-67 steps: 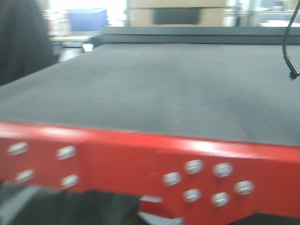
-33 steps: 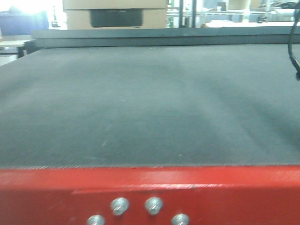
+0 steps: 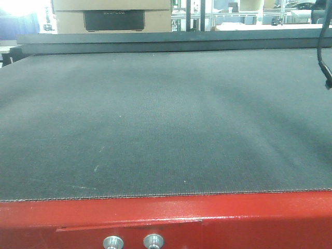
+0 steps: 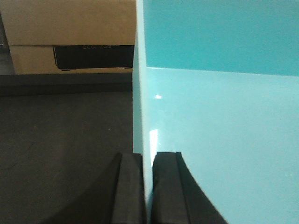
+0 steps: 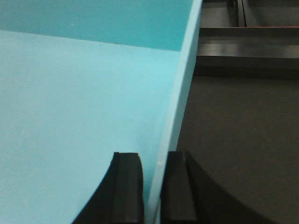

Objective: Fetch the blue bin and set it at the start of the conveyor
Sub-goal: 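Lower the held bin onto the near end of the conveyor belt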

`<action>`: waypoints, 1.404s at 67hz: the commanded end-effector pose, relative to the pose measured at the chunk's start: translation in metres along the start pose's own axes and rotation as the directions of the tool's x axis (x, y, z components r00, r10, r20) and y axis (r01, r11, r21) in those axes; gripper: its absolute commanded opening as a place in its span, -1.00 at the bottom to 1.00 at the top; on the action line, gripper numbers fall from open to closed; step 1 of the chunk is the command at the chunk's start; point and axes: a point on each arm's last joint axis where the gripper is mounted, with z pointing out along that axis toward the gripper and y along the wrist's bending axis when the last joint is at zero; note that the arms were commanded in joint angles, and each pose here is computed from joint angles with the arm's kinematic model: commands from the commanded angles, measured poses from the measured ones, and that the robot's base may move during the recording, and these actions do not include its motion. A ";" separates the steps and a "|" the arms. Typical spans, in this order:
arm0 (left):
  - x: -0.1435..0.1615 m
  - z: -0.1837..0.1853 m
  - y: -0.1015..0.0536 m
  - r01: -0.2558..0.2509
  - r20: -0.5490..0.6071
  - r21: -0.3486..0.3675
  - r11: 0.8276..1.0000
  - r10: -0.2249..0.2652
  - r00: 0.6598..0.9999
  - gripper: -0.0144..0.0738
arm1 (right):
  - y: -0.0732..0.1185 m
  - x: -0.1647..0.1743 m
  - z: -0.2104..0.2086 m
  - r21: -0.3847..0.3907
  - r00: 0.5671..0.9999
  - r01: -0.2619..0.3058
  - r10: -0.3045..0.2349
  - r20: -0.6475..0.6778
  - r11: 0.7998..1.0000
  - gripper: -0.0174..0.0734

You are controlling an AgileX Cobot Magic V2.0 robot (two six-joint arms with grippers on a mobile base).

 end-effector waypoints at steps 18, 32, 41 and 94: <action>-0.008 -0.006 -0.004 0.013 0.060 0.024 1.000 -0.015 0.998 -0.93 | 0.006 -0.016 -0.014 -0.030 0.994 0.015 -0.012 0.110 0.999 -0.96; -0.008 -0.006 -0.004 0.013 0.060 0.024 1.000 -0.015 0.998 -0.93 | 0.006 -0.016 -0.014 -0.030 0.994 0.015 -0.012 0.110 0.999 -0.96; -0.008 -0.006 -0.004 0.013 0.060 0.024 1.000 -0.015 0.998 -0.93 | 0.006 -0.016 -0.014 -0.030 0.994 0.015 -0.011 0.112 0.999 -0.96; 0.114 0.062 0.014 0.001 -0.585 -0.057 0.998 -0.034 0.810 -0.93 | -0.023 0.084 0.071 0.046 0.891 0.015 0.008 -0.453 0.999 -0.96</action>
